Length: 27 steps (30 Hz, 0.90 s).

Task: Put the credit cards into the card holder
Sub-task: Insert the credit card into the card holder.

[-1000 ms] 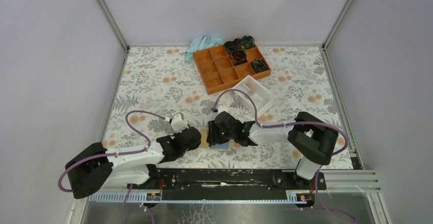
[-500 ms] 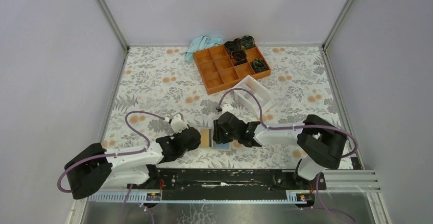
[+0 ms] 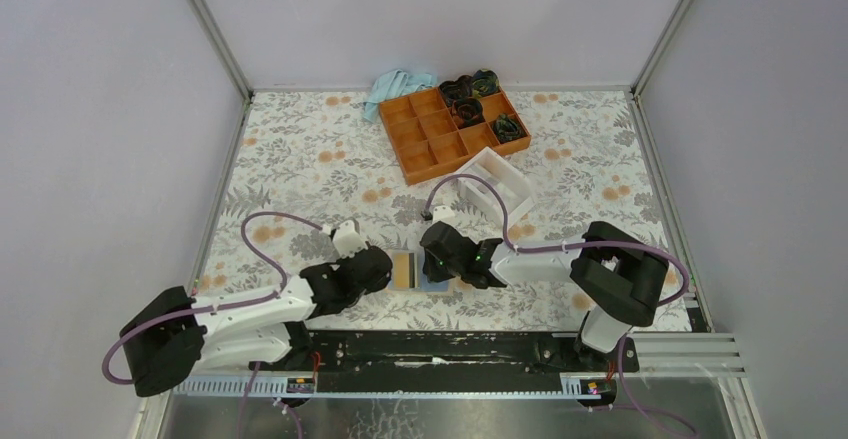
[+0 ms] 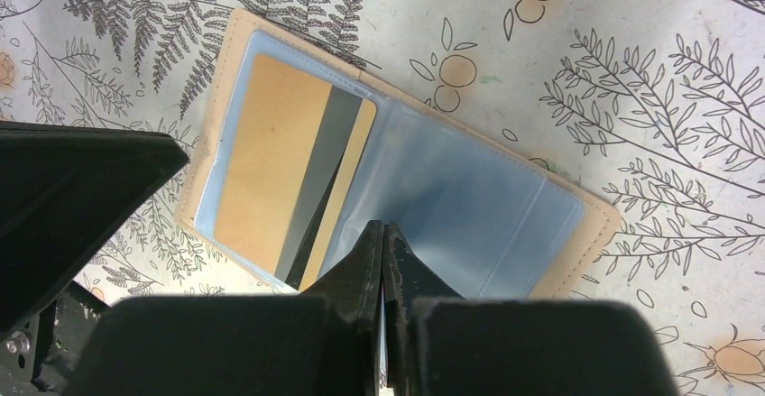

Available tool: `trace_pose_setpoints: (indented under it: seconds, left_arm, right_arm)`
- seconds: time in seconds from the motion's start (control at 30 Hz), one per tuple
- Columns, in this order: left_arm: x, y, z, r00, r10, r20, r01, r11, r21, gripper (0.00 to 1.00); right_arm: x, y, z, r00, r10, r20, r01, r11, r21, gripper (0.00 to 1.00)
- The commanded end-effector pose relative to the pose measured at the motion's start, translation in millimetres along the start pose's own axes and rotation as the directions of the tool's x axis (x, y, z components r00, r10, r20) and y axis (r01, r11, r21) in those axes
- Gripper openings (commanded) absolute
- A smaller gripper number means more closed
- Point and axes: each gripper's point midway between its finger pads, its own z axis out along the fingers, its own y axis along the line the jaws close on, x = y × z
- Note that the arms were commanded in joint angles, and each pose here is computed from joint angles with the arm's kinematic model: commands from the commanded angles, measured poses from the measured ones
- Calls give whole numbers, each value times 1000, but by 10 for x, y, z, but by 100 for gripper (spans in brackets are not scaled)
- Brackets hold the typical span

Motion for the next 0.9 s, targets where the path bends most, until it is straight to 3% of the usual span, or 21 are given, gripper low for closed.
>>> trace_pose_setpoints:
  seconds: [0.0, 0.1, 0.2, 0.53, 0.87]
  left_arm:
    - [-209, -234, -155, 997, 56, 54, -58, 997, 51, 4]
    - [-231, -487, -246, 995, 78, 58, -87, 984, 157, 15]
    - [-191, -691, -281, 992, 114, 51, -123, 962, 242, 17]
    - [118, -1038, -167, 968, 251, 7, -240, 917, 320, 18]
    - [248, -1168, -128, 955, 295, -11, -275, 902, 333, 17]
  right_arm:
    - [180, -358, 18, 998, -43, -45, 50, 988, 146, 0]
    - [184, -386, 23, 998, -38, -44, 45, 986, 160, 0]
    - [175, -433, 5, 999, -29, -32, 35, 983, 183, 0]
    - [229, -562, -58, 1000, -8, -29, 14, 973, 230, 0]
    - [317, -617, -148, 999, 24, -39, -14, 973, 231, 0]
